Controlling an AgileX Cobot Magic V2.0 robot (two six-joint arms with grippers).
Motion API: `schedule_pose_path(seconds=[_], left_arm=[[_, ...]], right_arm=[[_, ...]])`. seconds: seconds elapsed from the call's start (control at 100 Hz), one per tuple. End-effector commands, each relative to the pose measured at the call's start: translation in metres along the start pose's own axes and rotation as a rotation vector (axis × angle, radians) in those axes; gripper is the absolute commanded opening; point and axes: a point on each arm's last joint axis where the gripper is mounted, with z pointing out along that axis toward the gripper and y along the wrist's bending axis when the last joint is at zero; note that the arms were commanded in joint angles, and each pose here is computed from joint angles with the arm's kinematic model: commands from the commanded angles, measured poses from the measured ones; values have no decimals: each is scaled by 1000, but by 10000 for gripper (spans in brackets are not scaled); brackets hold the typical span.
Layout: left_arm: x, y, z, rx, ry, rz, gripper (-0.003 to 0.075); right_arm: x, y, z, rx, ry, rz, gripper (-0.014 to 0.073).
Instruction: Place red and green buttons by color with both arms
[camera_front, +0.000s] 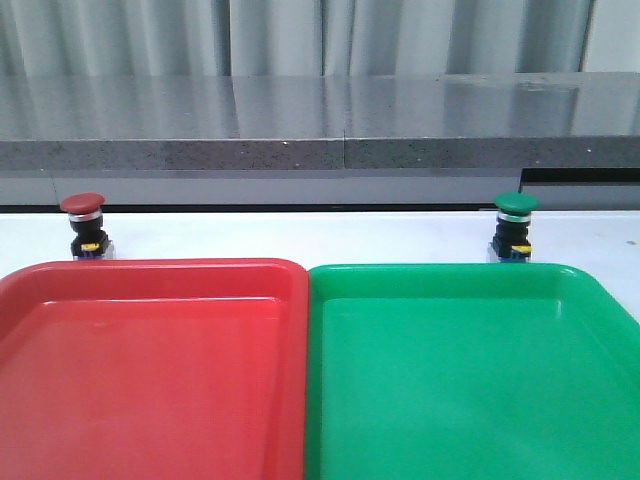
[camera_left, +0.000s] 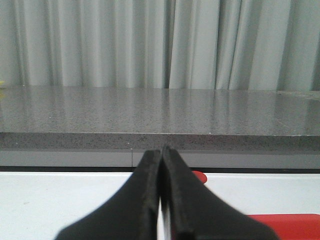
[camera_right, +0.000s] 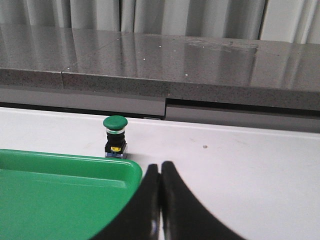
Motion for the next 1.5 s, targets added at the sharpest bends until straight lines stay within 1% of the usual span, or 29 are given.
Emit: schedule_pose_path(seconds=[0.0,0.26,0.33,0.46,0.53,0.62,0.72,0.9,0.99,1.02,1.13,1.19,1.31,1.49], left_arm=[[5,0,-2,-3,-69,-9,-19],[2,0,-2,-2,-89,-8,-19],[-1,1,-3,-5,-98,-41,-19],[-15,1,-2,-6,-113,-76,-19],[-27,0,0,-5,-92,-81,-20],[-43,-1,7,-5,-26,-102,-19],[-69,-3,19,-2,50,-104,-19],[-107,-6,53,1,285,-104,-19],[-117,-8,73,3,407,-115,-19],[-122,-8,79,4,431,-115,-19],[-126,-9,102,2,524,-115,-19],[-128,-9,112,0,549,-115,-19],[-123,-9,130,-2,611,-112,-19],[-111,-8,143,-6,680,-109,-18]], right_arm=[[-14,-1,-3,15,-122,-11,-111],[-14,-1,-3,15,-122,-11,-111],[-14,-1,-3,15,-122,-11,-111],[-14,-1,-3,15,-122,-11,-111],[-14,-1,-3,15,-122,-11,-111],[-14,-1,-3,15,-122,-11,-111],[-14,-1,-3,15,-122,-11,-111],[-14,-1,-3,15,-122,-11,-111],[-14,-1,-3,15,-122,-11,-111],[-14,-1,-3,15,-122,-11,-111],[-14,-1,-3,15,-122,-11,-111],[-14,-1,-3,15,-122,-11,-111],[-14,-1,-3,15,-122,-11,-111],[-14,-1,-3,15,-122,-11,-111]])
